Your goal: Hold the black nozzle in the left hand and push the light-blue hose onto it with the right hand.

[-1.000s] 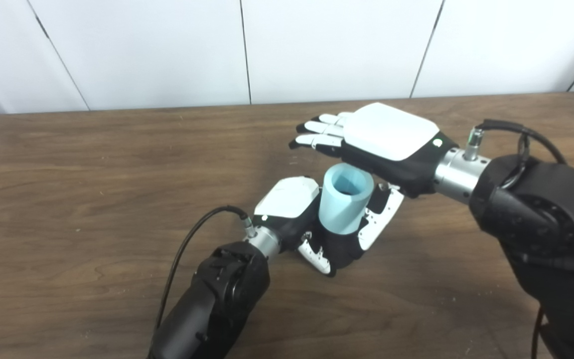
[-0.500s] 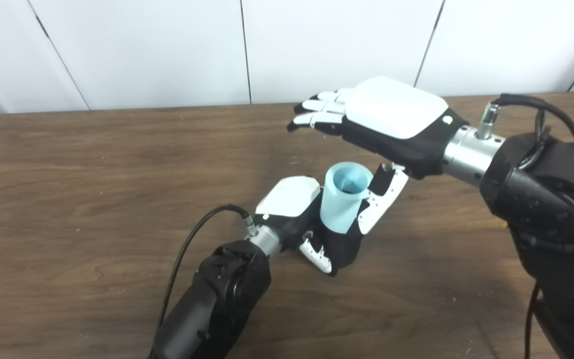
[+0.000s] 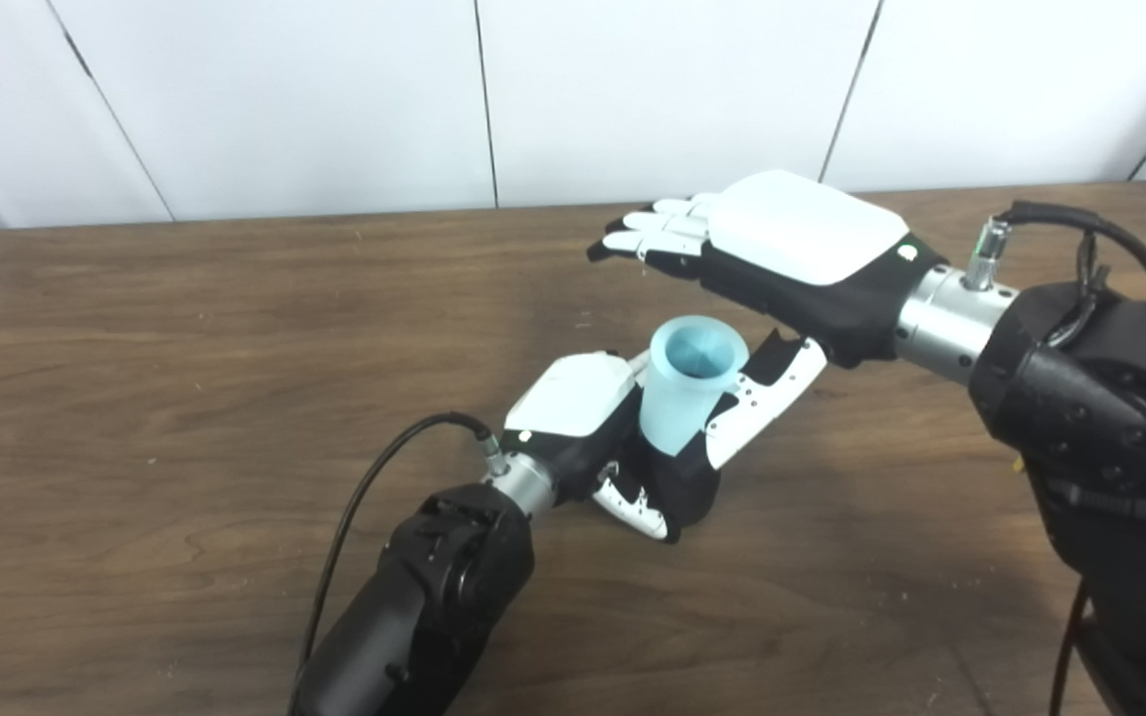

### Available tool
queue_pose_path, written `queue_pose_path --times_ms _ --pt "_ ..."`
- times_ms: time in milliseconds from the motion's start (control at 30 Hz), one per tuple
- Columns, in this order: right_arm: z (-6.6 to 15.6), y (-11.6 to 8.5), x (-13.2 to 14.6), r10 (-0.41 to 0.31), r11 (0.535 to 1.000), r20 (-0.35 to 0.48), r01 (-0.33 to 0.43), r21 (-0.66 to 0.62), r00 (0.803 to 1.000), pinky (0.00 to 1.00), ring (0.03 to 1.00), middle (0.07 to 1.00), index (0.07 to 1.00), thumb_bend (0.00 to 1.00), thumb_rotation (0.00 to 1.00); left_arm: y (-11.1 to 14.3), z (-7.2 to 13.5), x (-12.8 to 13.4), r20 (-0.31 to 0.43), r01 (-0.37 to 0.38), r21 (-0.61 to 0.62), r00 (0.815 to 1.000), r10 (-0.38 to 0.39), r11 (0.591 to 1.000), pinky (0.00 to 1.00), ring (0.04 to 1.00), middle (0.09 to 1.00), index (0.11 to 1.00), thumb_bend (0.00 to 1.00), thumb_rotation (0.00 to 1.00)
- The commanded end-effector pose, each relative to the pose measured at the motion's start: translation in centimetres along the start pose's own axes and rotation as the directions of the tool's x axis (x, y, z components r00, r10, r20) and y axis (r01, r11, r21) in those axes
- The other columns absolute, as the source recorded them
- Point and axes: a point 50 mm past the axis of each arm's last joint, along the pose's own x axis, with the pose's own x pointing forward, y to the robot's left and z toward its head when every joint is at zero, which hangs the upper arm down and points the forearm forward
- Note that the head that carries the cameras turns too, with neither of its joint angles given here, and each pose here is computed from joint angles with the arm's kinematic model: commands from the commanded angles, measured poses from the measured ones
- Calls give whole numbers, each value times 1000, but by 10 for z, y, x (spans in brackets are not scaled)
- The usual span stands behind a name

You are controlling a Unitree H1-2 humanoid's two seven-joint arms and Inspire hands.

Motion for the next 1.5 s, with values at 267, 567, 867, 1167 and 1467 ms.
queue_pose_path --times_ms 267,567,867,1167,1467 --pt "-4 -11 -1 -46 999 -23 46 -26 999 943 963 956 930 877 755 -24 -18 -7 -39 42 -121 998 -47 992 815 629 549 475 563 9" --pt "-4 -11 -3 -43 999 -27 42 -32 999 950 964 950 938 875 758 -24 -19 -7 -28 16 -146 999 -20 989 785 602 539 456 515 0" --pt "-6 -13 -6 -42 998 -29 41 -38 999 952 966 933 938 873 759 -29 -20 -9 -21 -54 -115 998 52 992 864 744 555 448 512 0" --pt "-7 -7 -21 -44 998 -27 42 -54 999 950 961 919 915 842 756 -35 -25 -14 -5 -145 -54 989 145 988 950 700 543 452 515 0" --pt "-7 3 -47 -82 996 25 83 -38 996 1000 960 969 930 742 756 -38 -55 -11 -98 -139 -87 987 131 986 913 660 467 486 525 0"
